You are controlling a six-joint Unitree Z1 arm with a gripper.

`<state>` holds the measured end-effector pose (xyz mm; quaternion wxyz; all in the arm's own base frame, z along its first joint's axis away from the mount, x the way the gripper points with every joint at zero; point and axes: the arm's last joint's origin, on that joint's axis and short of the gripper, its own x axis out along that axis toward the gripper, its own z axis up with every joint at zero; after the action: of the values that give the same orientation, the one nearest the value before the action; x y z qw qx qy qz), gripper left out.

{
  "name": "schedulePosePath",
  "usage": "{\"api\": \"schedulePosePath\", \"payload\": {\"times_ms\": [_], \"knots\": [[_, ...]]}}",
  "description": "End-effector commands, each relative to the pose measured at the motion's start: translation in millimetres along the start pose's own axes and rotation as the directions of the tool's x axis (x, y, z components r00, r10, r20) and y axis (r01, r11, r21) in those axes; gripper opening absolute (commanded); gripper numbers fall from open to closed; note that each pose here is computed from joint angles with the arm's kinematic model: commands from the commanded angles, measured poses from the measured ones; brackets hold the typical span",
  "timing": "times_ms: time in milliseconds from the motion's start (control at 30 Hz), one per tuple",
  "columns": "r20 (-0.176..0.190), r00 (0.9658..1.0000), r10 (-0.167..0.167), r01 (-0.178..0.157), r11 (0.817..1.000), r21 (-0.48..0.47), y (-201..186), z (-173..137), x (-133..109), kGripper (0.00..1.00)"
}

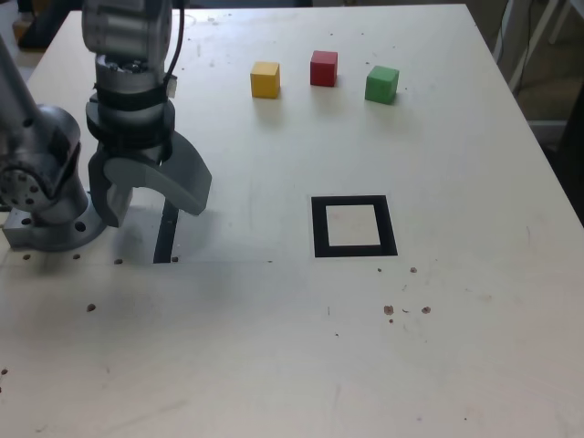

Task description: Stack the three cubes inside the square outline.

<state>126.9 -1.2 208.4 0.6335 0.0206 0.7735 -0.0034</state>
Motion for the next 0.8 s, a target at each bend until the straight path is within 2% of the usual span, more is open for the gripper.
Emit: {"api": "schedulePosePath", "payload": {"times_ms": [0,233,400,633,767], "knots": [[-0.005,1.0000,0.004,-0.004,1.000,-0.001,-0.2,0.1,0.8,1.00],[0.003,1.0000,-0.003,0.003,1.000,-0.001,-0.5,-2.0,-1.1,1.00],[0.029,0.9996,-0.006,0.007,1.000,-0.006,0.8,-4.4,-5.7,1.00],[0.031,0.9991,0.028,-0.029,0.999,0.021,6.7,1.1,-23.3,1.00],[0.037,0.9966,0.073,-0.074,0.997,0.027,14.9,6.5,-43.6,1.00]]}}
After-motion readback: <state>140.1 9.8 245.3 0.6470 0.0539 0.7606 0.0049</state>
